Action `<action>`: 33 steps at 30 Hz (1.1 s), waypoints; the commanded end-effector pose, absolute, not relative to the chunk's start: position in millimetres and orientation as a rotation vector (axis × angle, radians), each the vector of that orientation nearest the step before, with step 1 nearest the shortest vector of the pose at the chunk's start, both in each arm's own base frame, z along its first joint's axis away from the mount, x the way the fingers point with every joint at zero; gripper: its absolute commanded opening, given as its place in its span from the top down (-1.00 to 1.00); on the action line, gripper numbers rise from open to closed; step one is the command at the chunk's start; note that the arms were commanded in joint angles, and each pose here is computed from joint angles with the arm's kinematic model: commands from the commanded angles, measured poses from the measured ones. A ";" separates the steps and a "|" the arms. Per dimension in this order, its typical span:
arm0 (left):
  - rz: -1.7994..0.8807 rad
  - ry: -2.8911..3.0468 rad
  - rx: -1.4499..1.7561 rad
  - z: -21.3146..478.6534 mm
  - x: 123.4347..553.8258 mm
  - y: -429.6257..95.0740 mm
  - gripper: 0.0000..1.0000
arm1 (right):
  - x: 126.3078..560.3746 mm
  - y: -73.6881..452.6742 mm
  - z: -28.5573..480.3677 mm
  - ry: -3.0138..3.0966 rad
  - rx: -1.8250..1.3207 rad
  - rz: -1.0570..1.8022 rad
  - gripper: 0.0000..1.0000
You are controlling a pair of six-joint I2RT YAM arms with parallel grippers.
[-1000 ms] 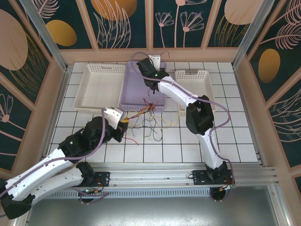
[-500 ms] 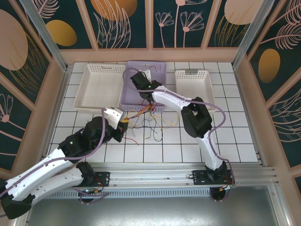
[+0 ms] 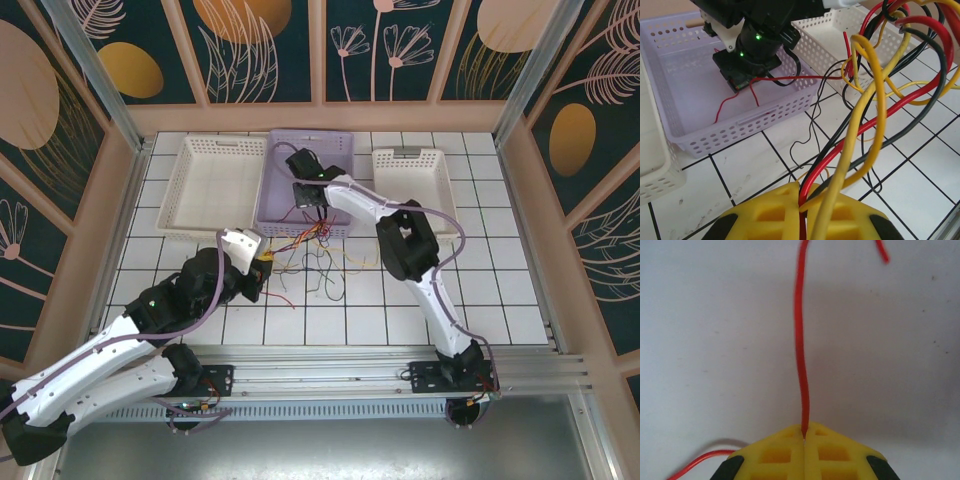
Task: Untangle the cables
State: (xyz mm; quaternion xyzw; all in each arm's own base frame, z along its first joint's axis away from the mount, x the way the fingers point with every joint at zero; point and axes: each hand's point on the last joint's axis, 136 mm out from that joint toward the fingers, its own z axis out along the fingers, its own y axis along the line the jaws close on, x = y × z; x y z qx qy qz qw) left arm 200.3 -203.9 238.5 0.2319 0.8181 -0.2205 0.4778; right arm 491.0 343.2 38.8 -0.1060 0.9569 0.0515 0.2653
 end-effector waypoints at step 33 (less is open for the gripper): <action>-0.554 2.009 0.594 232.9 202.3 -213.0 1.00 | 505.4 297.5 257.0 2.329 -0.156 0.322 -0.12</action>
